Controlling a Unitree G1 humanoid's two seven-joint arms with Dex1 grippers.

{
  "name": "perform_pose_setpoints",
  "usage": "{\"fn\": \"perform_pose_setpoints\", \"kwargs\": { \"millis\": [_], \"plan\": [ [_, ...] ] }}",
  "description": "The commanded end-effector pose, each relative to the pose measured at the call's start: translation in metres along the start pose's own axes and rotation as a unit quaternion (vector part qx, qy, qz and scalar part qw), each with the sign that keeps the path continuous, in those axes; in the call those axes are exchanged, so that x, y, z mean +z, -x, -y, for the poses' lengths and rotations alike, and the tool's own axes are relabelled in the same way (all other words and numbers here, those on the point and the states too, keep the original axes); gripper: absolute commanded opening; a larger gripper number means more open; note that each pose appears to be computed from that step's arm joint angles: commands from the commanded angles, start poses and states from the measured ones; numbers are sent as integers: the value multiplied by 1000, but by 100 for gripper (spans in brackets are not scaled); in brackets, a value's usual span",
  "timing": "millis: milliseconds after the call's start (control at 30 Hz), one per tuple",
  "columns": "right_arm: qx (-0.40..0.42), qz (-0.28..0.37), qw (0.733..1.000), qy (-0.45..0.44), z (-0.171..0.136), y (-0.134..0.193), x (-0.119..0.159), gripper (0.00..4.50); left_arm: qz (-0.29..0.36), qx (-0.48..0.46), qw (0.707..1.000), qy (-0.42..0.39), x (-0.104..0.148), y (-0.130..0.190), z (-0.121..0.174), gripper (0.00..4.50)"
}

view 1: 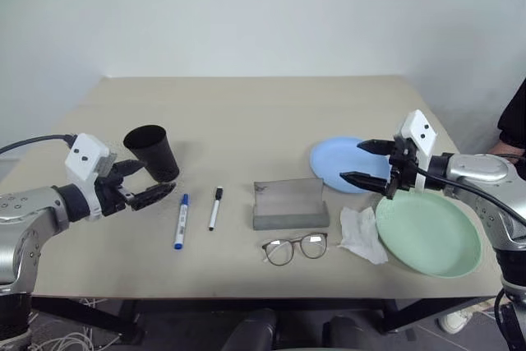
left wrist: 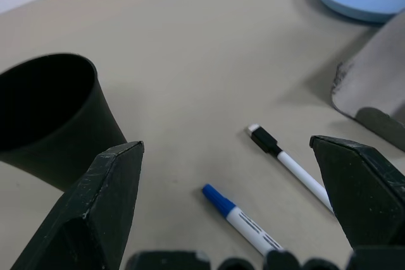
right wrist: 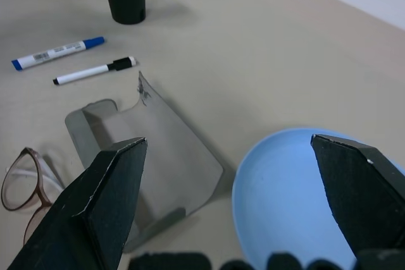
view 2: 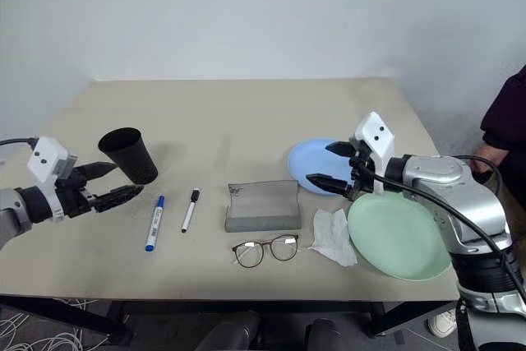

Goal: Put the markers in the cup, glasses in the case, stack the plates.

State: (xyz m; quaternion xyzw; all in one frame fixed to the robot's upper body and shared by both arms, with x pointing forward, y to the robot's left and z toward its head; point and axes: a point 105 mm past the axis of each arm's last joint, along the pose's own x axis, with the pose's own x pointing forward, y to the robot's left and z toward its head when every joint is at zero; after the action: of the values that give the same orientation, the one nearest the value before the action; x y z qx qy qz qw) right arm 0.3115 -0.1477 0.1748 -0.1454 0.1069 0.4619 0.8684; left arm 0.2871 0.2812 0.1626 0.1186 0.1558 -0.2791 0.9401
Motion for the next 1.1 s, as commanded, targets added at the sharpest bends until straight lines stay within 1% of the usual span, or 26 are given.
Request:
{"fn": "perform_pose_setpoints", "kwargs": {
  "millis": [33,133,400,567,667,867,933,1033,1100],
  "plan": [
    [-4,15,1000,15,-3,9,10,450,8,11,1000,-17,9,3,-7,447],
    [-6,10,1000,11,-5,10,5,450,1,8,1000,-15,5,1,-7,447],
    [-15,4,1000,8,-5,18,1,450,2,-8,1000,-21,11,-3,-6,447],
    [-26,-11,1000,9,-5,24,-6,450,5,-19,1000,-20,10,-10,-3,447],
    [-30,-29,999,9,-4,34,-15,450,8,-35,999,-19,10,-17,6,447],
    [-42,-79,996,-4,-8,50,-39,450,12,-41,999,-23,14,-20,9,447],
    [-39,-95,995,-14,-12,53,-47,450,13,-43,999,-24,16,-21,10,447],
    [-28,-133,990,-27,-26,52,-65,450,11,-51,998,-26,15,-16,12,447],
    [-31,-150,988,-33,-29,54,-74,450,10,-51,998,-25,14,-18,13,447]
  ]
}}
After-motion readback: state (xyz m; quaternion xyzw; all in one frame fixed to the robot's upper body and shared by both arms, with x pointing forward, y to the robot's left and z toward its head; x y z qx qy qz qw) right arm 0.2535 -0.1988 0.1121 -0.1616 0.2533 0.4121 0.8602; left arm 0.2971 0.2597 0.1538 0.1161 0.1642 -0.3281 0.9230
